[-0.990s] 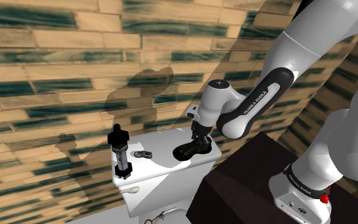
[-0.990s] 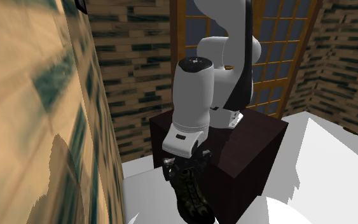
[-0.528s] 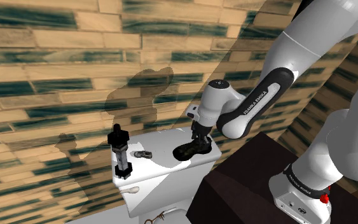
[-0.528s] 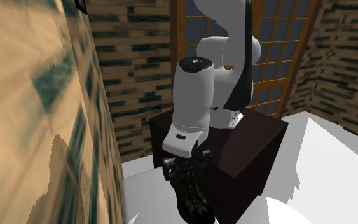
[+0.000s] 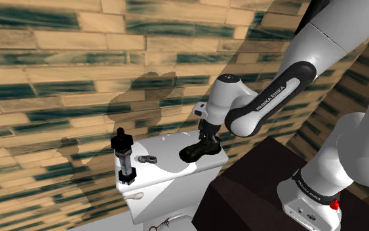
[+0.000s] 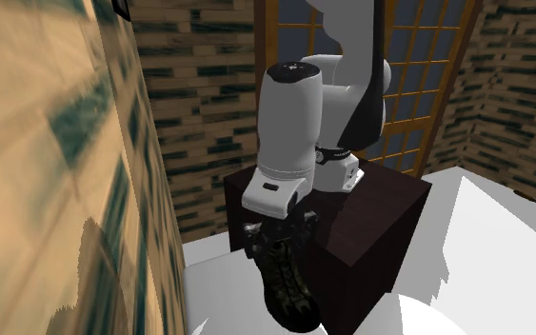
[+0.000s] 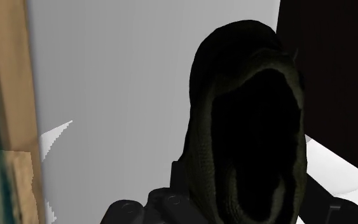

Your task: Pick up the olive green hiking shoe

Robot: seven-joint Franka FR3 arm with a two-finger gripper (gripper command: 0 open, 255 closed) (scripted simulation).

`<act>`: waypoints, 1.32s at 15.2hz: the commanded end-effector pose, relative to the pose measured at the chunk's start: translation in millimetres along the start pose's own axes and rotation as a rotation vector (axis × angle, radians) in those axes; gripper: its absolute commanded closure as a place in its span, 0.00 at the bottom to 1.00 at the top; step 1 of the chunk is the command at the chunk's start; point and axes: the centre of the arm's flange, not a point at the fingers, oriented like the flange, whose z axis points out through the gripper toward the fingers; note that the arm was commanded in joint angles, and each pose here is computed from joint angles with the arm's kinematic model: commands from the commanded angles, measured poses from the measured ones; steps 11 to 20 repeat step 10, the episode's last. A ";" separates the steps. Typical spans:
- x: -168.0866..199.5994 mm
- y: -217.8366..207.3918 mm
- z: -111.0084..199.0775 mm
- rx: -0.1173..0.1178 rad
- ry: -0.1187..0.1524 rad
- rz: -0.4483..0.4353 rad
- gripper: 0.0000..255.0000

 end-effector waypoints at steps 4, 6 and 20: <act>1.1 1.1 -27.1 0.000 0.000 0.000 1.00; 1.2 1.5 -37.7 0.000 0.000 0.000 1.00; 1.3 1.9 -49.1 0.000 0.000 0.000 1.00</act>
